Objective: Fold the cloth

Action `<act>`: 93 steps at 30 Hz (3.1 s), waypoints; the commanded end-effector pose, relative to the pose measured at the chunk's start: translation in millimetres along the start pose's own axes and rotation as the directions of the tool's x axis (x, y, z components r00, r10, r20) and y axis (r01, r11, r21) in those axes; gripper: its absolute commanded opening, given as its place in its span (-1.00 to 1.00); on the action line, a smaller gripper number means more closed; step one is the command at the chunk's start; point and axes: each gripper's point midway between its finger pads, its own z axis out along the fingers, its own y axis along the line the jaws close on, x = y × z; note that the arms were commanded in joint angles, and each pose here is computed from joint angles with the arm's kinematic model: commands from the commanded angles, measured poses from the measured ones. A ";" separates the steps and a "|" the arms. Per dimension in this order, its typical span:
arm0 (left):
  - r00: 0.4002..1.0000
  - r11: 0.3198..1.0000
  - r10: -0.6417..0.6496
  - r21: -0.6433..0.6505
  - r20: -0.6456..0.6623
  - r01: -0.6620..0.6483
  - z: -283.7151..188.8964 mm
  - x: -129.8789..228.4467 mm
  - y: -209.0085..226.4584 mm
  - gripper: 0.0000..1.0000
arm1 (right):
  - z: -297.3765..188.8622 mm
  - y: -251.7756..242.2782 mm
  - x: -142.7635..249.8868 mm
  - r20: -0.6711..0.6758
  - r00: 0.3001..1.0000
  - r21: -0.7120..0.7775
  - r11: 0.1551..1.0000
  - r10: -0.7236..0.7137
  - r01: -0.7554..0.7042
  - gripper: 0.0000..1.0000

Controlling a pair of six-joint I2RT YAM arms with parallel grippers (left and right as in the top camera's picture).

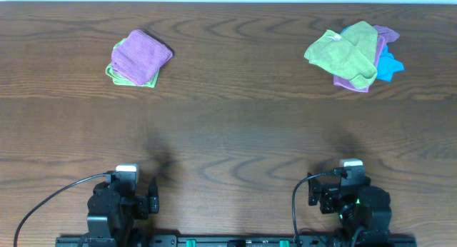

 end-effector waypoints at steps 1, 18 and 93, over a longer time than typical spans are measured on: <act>0.998 0.999 0.037 -0.023 -0.056 -0.038 2.9 15.8 4.2 0.91 | 1.9 -3.6 4.3 -0.008 1.000 0.017 1.000 -0.016 0.016 0.99; 0.998 0.999 0.037 -0.023 -0.056 -0.038 2.9 15.8 4.2 0.91 | 1.9 -3.6 4.3 -0.008 1.000 0.017 1.000 -0.016 0.016 0.99; 0.998 0.999 0.037 -0.023 -0.056 -0.038 2.9 15.8 4.2 0.91 | 210.3 -156.6 -201.1 -0.400 0.867 0.322 0.931 0.296 -0.169 0.86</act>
